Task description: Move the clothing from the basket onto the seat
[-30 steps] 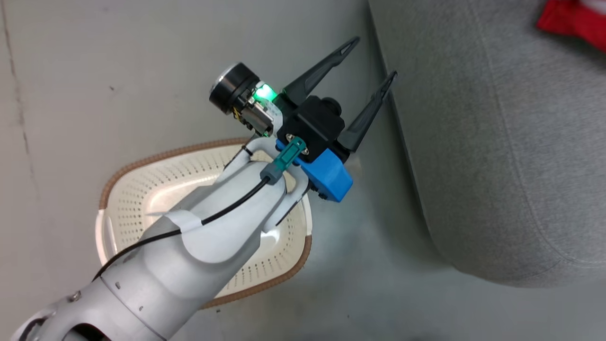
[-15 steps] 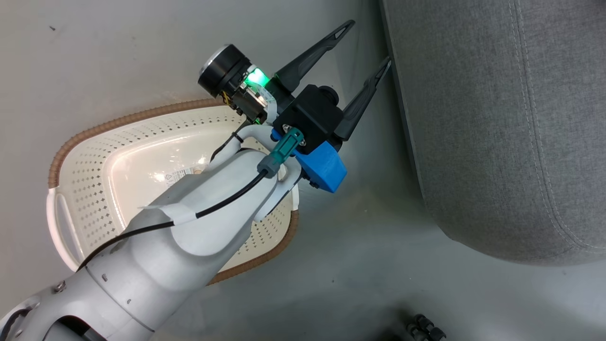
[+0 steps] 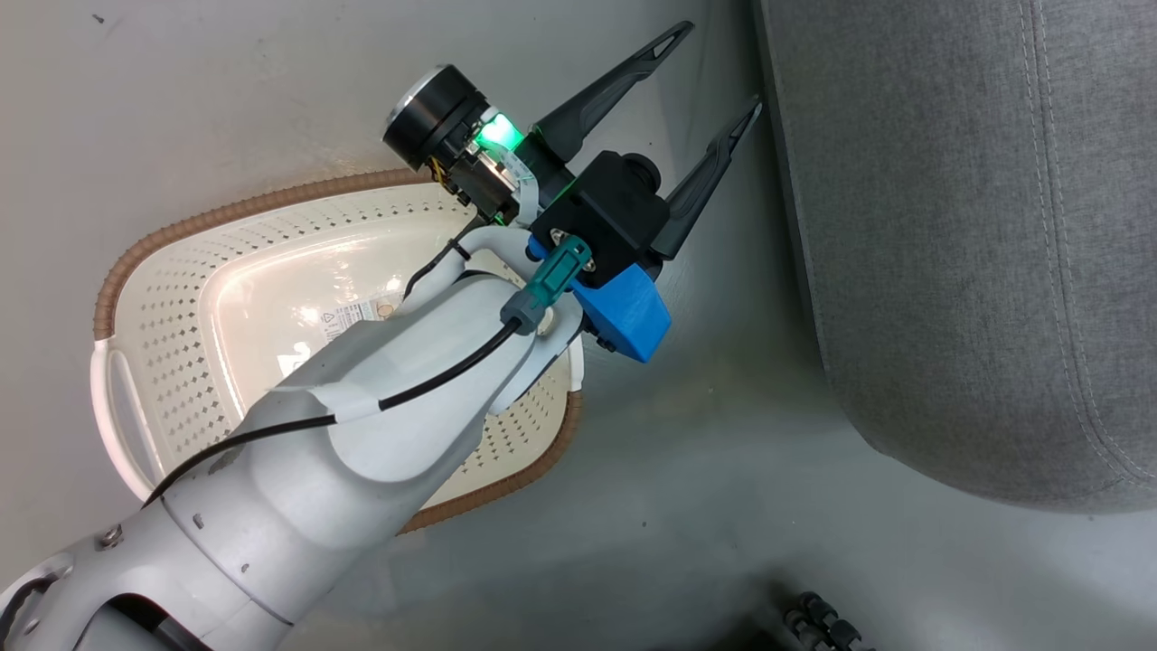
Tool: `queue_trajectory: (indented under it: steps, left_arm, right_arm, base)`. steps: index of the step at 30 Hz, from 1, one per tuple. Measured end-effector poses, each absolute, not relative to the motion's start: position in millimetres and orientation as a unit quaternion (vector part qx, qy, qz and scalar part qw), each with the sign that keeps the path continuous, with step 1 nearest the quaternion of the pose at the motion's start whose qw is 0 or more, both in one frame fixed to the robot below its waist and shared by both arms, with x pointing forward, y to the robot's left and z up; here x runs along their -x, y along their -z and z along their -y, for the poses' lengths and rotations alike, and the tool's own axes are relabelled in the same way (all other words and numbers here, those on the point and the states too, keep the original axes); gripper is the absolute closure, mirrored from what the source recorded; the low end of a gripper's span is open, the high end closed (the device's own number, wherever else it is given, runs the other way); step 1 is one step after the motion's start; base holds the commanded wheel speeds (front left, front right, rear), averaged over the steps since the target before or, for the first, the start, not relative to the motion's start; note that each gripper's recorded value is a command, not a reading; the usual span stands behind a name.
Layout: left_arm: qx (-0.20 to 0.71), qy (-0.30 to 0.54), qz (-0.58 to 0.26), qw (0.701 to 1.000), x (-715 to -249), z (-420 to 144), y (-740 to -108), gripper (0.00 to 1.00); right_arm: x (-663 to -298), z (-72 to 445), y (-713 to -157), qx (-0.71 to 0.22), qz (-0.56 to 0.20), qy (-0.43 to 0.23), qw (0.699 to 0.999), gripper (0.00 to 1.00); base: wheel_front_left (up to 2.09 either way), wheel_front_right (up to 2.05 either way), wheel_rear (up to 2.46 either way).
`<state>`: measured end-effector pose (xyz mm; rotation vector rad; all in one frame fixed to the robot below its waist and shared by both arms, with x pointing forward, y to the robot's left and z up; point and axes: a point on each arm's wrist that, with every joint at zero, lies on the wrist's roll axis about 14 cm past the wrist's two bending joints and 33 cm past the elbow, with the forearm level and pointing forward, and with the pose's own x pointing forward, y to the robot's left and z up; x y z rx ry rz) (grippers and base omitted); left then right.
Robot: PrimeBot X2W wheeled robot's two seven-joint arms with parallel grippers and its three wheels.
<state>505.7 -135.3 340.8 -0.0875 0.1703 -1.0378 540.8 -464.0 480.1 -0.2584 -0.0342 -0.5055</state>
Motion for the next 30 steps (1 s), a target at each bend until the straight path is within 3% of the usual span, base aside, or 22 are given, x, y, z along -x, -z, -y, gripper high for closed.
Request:
queue_trajectory:
  steps: [3,4,5,6,22,30]
  left_arm:
    - [0.04,0.492,-0.081,0.866,-507,134,-341,0.0]
    - [0.039,0.491,-0.08,0.867,-507,133,-342,0.0]
    - [0.038,0.49,-0.078,0.867,-508,133,-344,0.0]
    - [0.038,0.489,-0.075,0.868,-508,132,-346,0.0]
    - [0.039,0.454,-0.048,0.889,-496,116,-406,0.0]
    - [0.049,0.403,-0.021,0.914,-488,90,-452,0.0]
  right_arm:
    - [-539,463,-471,0.115,0.009,0.252,0.961,1.0]
    - [-538,462,-471,0.112,0.01,0.254,0.961,0.66]
    - [-536,461,-470,0.109,0.011,0.255,0.961,0.17]
    - [-534,460,-471,0.106,0.012,0.255,0.961,0.0]
    - [-451,418,-467,0.085,-0.015,0.24,0.967,0.0]
    - [-434,372,-495,0.069,0.022,0.185,0.98,0.0]
  base:
    - [0.0,0.0,0.0]
    - [0.0,0.0,0.0]
    - [0.0,0.0,0.0]
    - [0.0,0.0,0.0]
    - [0.0,0.0,0.0]
    - [0.0,0.0,0.0]
